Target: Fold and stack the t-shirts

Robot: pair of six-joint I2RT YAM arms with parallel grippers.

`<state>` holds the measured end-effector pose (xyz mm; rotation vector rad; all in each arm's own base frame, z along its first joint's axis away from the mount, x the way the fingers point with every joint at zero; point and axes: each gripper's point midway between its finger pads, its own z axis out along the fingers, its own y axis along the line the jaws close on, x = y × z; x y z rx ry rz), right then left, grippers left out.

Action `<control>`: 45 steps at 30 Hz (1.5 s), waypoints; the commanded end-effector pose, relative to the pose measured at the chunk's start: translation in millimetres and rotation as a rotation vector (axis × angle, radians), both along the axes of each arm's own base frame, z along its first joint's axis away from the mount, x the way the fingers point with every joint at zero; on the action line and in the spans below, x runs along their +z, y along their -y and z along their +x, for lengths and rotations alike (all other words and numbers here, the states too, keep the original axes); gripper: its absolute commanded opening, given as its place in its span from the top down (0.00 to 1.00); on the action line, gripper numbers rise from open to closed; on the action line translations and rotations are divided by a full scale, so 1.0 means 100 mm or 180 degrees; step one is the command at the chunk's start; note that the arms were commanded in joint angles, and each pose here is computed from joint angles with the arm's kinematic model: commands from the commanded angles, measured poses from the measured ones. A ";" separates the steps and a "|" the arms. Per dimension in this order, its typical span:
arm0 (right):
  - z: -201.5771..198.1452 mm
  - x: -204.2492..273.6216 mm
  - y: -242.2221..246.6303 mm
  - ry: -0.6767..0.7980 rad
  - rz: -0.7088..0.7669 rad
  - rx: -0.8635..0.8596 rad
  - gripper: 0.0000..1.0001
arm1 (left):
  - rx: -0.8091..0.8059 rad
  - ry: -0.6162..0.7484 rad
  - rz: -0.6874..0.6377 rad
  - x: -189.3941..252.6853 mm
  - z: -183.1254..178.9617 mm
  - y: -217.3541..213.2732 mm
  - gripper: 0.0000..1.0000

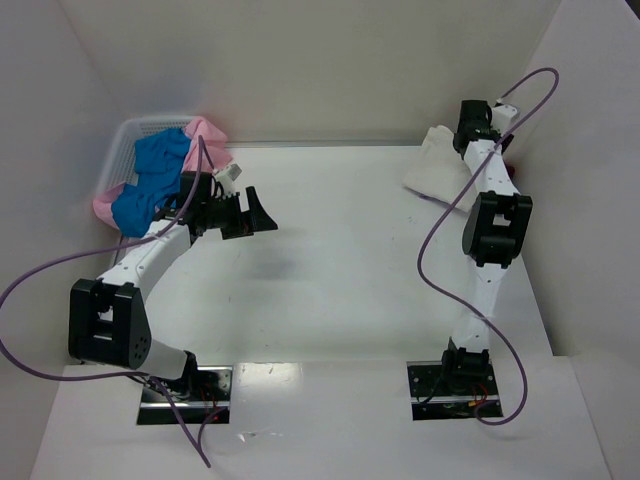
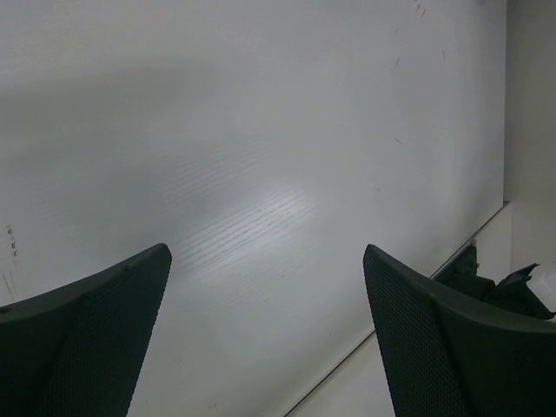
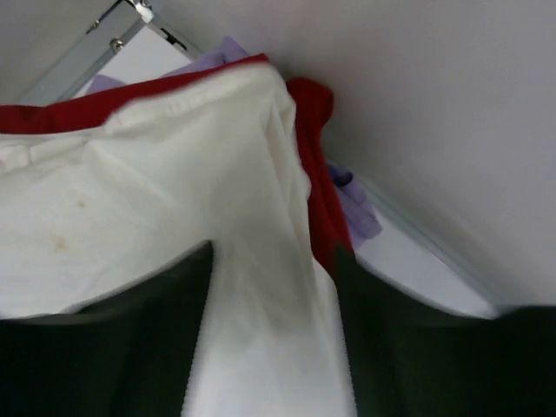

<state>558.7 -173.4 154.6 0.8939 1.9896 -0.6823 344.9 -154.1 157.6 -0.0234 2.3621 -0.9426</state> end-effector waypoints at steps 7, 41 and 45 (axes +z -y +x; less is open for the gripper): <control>-0.22 0.75 0.02 0.0822 -0.0003 -0.0137 0.00 | -0.0072 0.0163 -0.0123 0.18 0.07 0.05 0.01; -0.25 2.92 -1.64 0.1609 -0.0865 0.2693 0.00 | -0.0077 0.0460 -0.0185 0.56 -0.11 0.04 0.01; -0.34 2.98 -1.34 0.1609 -0.1053 0.2196 0.00 | -0.0076 0.0436 -0.0182 0.56 -0.10 0.04 0.01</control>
